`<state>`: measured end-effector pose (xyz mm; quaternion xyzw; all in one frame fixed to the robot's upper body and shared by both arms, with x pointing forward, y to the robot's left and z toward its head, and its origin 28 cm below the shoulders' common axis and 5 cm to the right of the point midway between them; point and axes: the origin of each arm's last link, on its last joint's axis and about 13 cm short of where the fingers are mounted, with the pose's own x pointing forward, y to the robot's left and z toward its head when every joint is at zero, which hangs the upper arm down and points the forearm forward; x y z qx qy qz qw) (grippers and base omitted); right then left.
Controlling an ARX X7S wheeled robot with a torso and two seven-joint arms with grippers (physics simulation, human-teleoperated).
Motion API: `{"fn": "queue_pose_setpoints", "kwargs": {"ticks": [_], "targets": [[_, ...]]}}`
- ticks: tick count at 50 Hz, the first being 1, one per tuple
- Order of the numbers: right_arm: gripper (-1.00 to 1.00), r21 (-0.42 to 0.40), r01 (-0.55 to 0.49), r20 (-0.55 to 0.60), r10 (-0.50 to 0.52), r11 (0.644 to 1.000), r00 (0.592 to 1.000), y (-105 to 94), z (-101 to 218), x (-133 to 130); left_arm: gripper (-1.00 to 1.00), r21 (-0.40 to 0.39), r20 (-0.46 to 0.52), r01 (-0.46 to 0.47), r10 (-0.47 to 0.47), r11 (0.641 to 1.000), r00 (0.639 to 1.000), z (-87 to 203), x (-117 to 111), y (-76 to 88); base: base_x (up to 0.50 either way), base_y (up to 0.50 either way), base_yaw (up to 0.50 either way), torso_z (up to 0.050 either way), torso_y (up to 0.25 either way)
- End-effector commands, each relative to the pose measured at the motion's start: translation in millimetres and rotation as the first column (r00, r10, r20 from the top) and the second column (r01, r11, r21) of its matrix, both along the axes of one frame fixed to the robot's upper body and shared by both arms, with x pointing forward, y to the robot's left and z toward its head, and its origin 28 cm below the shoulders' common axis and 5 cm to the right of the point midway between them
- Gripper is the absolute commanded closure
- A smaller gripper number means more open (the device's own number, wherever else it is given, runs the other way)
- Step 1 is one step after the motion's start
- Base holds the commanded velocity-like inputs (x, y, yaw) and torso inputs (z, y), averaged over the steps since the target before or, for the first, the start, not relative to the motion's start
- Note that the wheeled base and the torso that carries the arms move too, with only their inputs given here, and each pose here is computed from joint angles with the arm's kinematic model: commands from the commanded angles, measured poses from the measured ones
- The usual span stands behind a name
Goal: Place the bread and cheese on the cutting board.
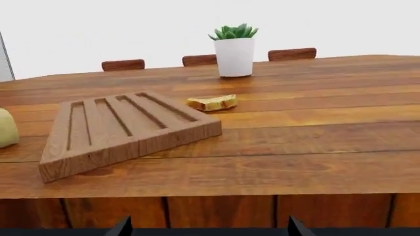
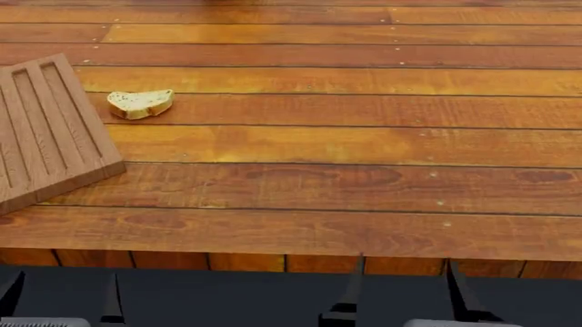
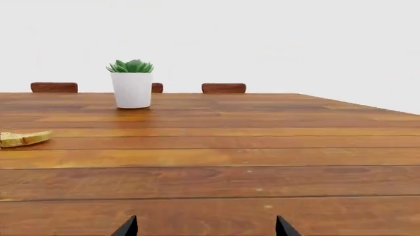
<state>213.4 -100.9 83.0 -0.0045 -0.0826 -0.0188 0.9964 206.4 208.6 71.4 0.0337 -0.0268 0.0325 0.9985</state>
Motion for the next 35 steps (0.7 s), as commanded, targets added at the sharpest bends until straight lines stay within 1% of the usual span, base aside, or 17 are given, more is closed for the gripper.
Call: {"fn": "queue_pose_setpoints", "kwargs": {"ticks": [1, 4, 5, 6, 8, 9, 10, 11, 12, 13, 14, 15, 16, 18, 19, 27, 35], "targets": [[-1.00, -0.051, 0.077, 0.173, -0.067, 0.996, 0.983, -7.8, 78, -20, -1.00, 0.051, 0.084, 0.055, -0.059, 0.997, 0.995, 68, -22, -0.2, 0.00, 0.00, 0.00, 0.000, 0.000], [-1.00, -0.078, 0.070, 0.191, -0.054, 0.995, 0.980, -6.6, 90, -22, -1.00, 0.074, 0.114, 0.061, -0.070, 0.995, 0.991, 89, -21, -0.7, 0.00, 0.00, 0.00, 0.000, 0.000], [-1.00, -0.110, 0.077, 0.190, -0.055, 0.991, 0.980, -6.9, 94, -22, -1.00, 0.083, 0.121, 0.059, -0.068, 0.995, 0.990, 98, -19, -0.2, 0.00, 0.00, 0.00, 0.000, 0.000], [-1.00, -0.116, 0.072, 0.184, -0.050, 0.991, 0.982, -6.8, 97, -22, -1.00, 0.083, 0.132, 0.051, -0.062, 0.995, 0.989, 105, -17, 0.6, 0.00, 0.00, 0.00, 0.000, 0.000], [-1.00, -0.140, 0.079, 0.162, -0.056, 0.987, 0.985, -7.1, 101, -22, -1.00, 0.081, 0.129, 0.055, -0.065, 0.995, 0.990, 110, -15, 0.4, 0.00, 0.00, 0.00, 0.000, 0.000], [-1.00, -0.166, 0.092, 0.152, -0.066, 0.982, 0.986, -7.4, 102, -22, -1.00, 0.078, 0.125, 0.059, -0.068, 0.995, 0.990, 112, -14, -0.3, 0.00, 0.00, 0.00, 0.000, 0.000], [-1.00, -0.230, 0.067, 0.118, -0.040, 0.971, 0.992, -6.4, 102, -22, -1.00, 0.076, 0.126, 0.054, -0.063, 0.996, 0.990, 112, -12, -0.9, 0.00, 0.00, 0.00, 0.000, 0.000], [-1.00, -0.183, 0.066, 0.096, -0.049, 0.981, 0.994, -5.8, 100, -22, -1.00, 0.032, 0.118, 0.039, -0.042, 0.999, 0.992, 109, -10, -1.5, 0.00, 0.00, 0.00, 0.000, 0.000], [-1.00, -0.162, 0.064, 0.077, -0.052, 0.985, 0.996, -6.1, 98, -23, -1.00, 0.053, 0.106, 0.047, -0.052, 0.997, 0.993, 104, -8, -2.7, 0.00, 0.00, 0.00, 0.000, 0.000], [-1.00, -0.179, 0.062, 0.076, -0.049, 0.982, 0.996, -6.3, 96, -22, -1.00, 0.060, 0.076, 0.063, -0.068, 0.996, 0.995, 96, -8, -4.6, 0.00, 0.00, 0.00, 0.000, 0.000], [-1.00, -0.179, 0.062, 0.067, -0.050, 0.982, 0.996, -7.0, 94, -21, -1.00, 0.056, 0.076, 0.064, -0.068, 0.996, 0.995, 93, -8, -4.0, 0.00, 0.00, 0.00, 0.000, 0.000], [-1.00, -0.167, 0.066, 0.063, -0.056, 0.984, 0.996, -7.7, 93, -21, -1.00, 0.033, 0.088, 0.081, -0.084, 0.996, 0.993, 92, -9, -3.4, 0.00, 0.00, 0.00, 0.000, 0.000], [-1.00, -0.161, 0.073, 0.064, -0.064, 0.984, 0.996, -8.9, 94, -21, -1.00, 0.021, 0.073, 0.079, -0.080, 0.997, 0.994, 91, -10, -1.4, 0.00, 0.00, 0.00, 0.041, 0.000], [-1.00, -0.154, 0.071, 0.061, -0.062, 0.985, 0.996, -10.0, 94, -21, -1.00, 0.013, 0.072, 0.066, -0.067, 0.998, 0.995, 91, -10, 1.8, 0.00, 0.00, 0.00, 0.050, 0.000], [-1.00, -0.172, 0.067, 0.049, -0.060, 0.983, 0.997, -9.6, 93, -21, -1.00, 0.010, 0.068, 0.059, -0.059, 0.998, 0.996, 91, -10, 3.0, 0.00, 0.00, 0.00, 0.050, 0.000], [-1.00, -0.149, 0.093, 0.057, -0.086, 0.984, 0.995, -13.4, 93, -23, -1.00, 0.005, 0.063, 0.066, -0.066, 0.998, 0.996, 92, -11, 3.2, 0.00, 0.00, 0.00, 0.050, 0.000], [-1.00, -0.156, 0.093, 0.047, -0.087, 0.983, 0.995, -14.7, 92, -23, -1.00, -0.009, 0.049, 0.043, -0.042, 0.999, 0.998, 91, -11, 7.6, 0.00, 0.00, 0.00, 0.050, 0.000]]}}
